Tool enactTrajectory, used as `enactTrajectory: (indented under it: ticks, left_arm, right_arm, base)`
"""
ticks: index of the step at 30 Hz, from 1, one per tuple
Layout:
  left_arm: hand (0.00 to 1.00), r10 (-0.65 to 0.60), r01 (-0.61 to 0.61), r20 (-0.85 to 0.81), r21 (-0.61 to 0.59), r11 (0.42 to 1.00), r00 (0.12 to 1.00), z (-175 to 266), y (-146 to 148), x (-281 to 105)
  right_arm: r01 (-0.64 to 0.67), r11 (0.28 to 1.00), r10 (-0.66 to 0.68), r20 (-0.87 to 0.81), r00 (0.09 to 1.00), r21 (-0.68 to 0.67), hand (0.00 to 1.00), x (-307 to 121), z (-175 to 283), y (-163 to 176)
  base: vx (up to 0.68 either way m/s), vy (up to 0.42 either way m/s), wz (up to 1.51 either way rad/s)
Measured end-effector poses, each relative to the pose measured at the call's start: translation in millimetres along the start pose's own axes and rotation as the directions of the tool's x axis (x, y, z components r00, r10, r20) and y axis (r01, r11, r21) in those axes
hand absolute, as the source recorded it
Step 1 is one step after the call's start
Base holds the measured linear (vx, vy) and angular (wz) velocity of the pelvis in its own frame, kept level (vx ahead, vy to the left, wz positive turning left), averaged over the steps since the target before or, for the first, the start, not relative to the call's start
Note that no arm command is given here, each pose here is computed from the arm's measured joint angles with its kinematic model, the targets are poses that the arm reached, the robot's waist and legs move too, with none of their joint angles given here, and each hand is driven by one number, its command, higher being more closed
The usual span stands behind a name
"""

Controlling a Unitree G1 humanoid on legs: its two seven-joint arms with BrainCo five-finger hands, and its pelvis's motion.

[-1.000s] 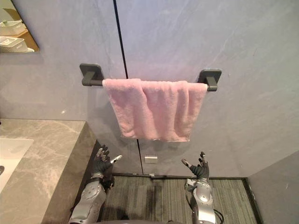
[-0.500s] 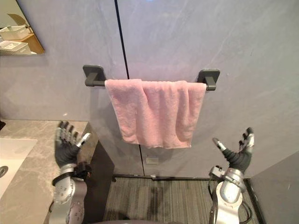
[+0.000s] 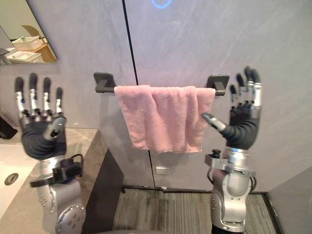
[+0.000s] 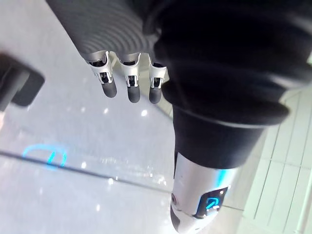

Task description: Organize washtable

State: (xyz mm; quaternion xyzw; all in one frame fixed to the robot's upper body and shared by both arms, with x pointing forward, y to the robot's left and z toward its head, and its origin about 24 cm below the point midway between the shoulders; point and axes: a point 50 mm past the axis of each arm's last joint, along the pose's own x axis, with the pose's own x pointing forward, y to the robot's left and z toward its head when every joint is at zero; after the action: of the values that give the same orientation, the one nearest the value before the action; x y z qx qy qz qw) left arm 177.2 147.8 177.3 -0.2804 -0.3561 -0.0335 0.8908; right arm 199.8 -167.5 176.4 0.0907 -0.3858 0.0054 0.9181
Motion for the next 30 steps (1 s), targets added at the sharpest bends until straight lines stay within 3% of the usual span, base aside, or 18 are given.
enactTrajectory:
  ticks: [5,9,21,30]
  left_arm:
    - [0.0,-0.192,0.178,-0.118,-0.119,0.977,0.974,-26.7,-23.2,-4.3]
    - [0.0,-0.26,0.218,-0.262,-0.179,0.959,0.929,-54.1,-27.6,-15.7]
    - [0.0,-0.279,0.26,-0.485,-0.109,0.959,0.828,-93.7,-16.3,-39.9]
    - [0.0,-0.264,0.286,-0.595,-0.059,0.956,0.759,-114.5,-7.0,-52.3]
  right_arm:
    - [-0.194,0.977,0.2,-0.059,0.978,0.093,0.0,-3.4,-12.3,22.6]
    - [-0.239,0.965,0.257,-0.197,0.946,0.11,0.0,-13.8,-37.3,22.1]
    - [-0.295,0.955,0.25,-0.539,0.804,0.002,0.0,-54.5,-87.4,-1.8]
    - [-0.326,0.945,0.218,-0.668,0.712,-0.039,0.0,-75.1,-109.0,-13.4]
  base:
    - [-0.01,0.0,0.0]
    - [0.0,0.002,-0.01]
    - [0.0,0.0,0.0]
    - [0.0,0.0,0.0]
